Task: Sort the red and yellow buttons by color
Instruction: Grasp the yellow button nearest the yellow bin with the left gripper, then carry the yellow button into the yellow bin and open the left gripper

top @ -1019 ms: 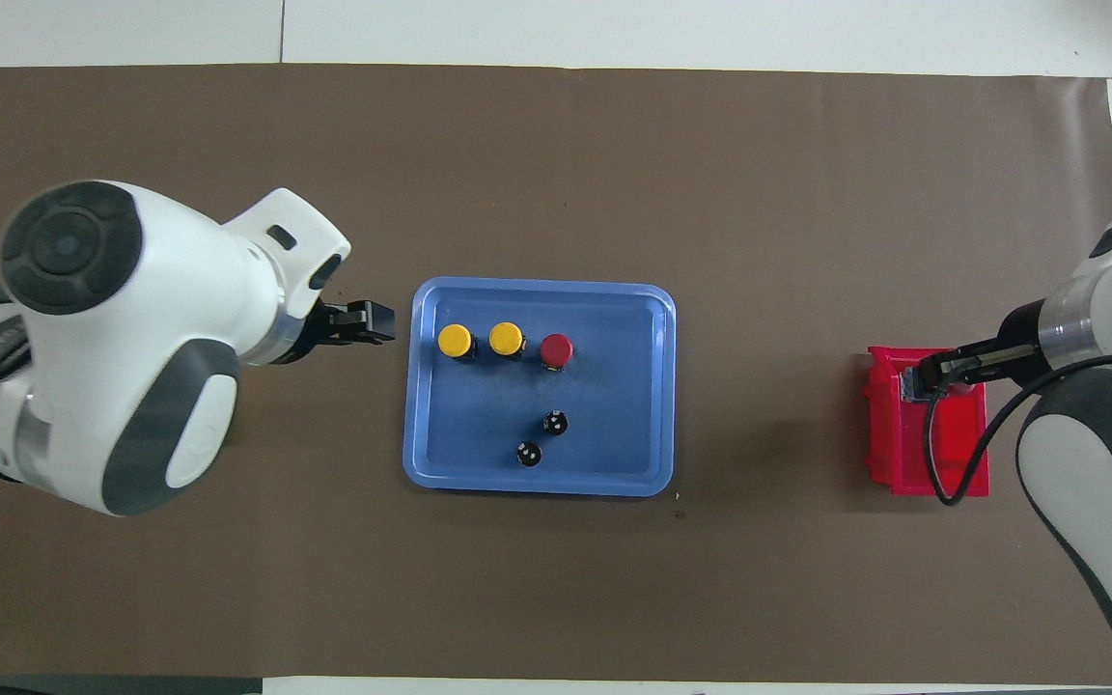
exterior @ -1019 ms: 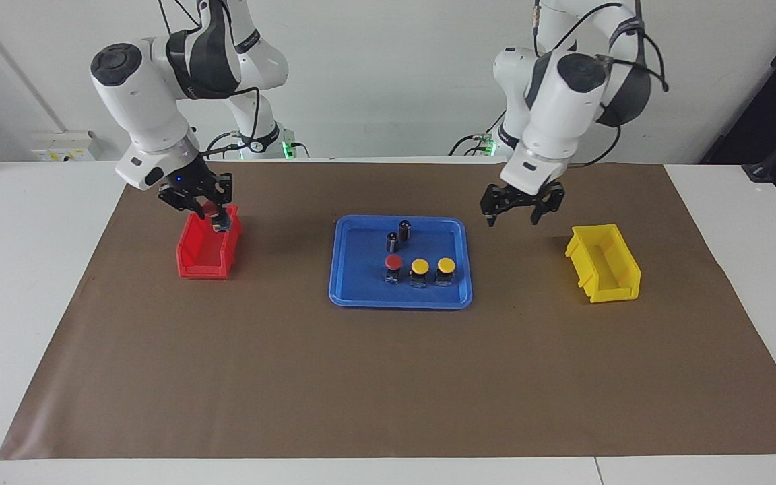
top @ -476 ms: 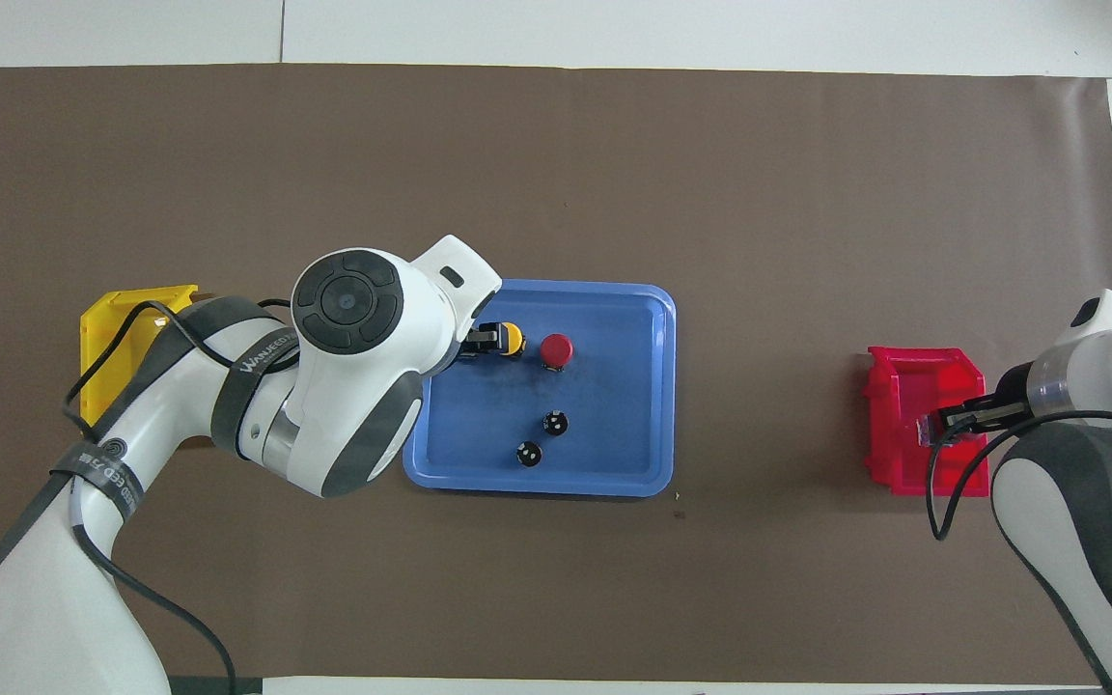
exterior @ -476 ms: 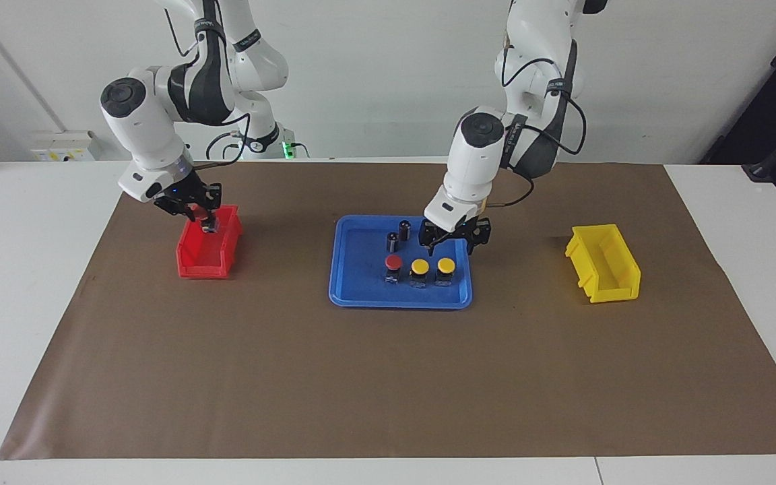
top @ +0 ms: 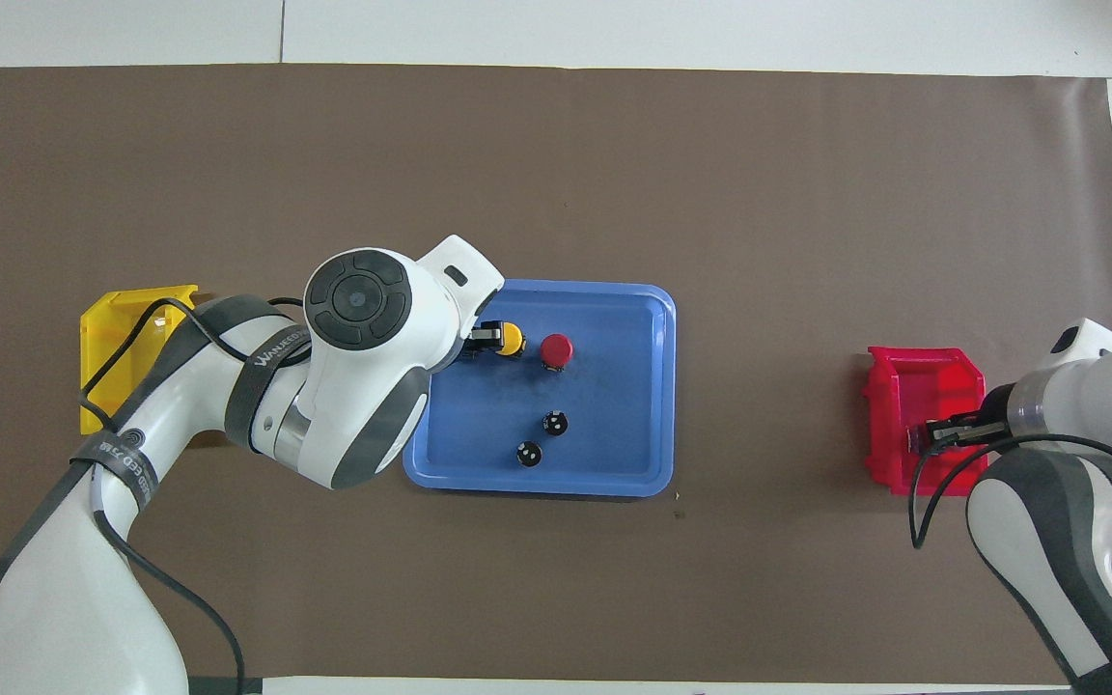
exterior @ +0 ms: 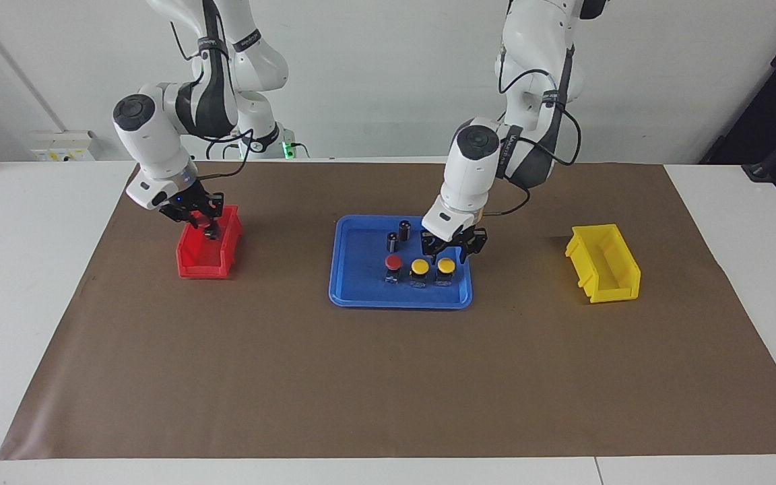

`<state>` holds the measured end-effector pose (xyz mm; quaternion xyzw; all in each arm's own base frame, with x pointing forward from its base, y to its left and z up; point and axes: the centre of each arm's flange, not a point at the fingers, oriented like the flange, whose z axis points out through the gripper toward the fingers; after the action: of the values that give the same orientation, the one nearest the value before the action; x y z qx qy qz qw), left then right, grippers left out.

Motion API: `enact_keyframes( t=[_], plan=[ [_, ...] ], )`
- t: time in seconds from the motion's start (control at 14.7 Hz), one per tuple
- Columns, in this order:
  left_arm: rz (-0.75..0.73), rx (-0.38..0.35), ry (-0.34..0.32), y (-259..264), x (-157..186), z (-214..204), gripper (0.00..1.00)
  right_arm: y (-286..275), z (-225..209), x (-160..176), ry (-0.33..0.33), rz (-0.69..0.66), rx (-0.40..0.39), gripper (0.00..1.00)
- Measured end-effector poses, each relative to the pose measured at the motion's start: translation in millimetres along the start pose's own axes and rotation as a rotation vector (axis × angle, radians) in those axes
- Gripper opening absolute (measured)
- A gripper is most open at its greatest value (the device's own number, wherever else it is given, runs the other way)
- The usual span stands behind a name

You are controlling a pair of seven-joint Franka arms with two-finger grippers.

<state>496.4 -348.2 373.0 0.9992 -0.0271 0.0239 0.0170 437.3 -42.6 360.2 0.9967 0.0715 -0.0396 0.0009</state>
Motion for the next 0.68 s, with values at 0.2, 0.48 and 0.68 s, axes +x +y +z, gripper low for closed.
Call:
enact_keyframes(
  t=[0.2, 0.48, 0.68],
  plan=[
    [0.0, -0.002, 0.004, 1.1, 1.0, 4.7, 0.66, -1.8, 10.5, -4.7, -0.003, -0.001, 0.001, 0.41],
    [-0.003, 0.003, 0.0, 2.7, 1.6, 15.6, 0.63, -2.6, 19.4, -9.0, -0.002, -0.001, 0.002, 0.41],
    [-0.007, 0.003, 0.001, 2.6, 2.3, 15.1, 0.49, -2.6, 20.5, -10.6, 0.004, 0.0, 0.001, 0.41]
  ],
)
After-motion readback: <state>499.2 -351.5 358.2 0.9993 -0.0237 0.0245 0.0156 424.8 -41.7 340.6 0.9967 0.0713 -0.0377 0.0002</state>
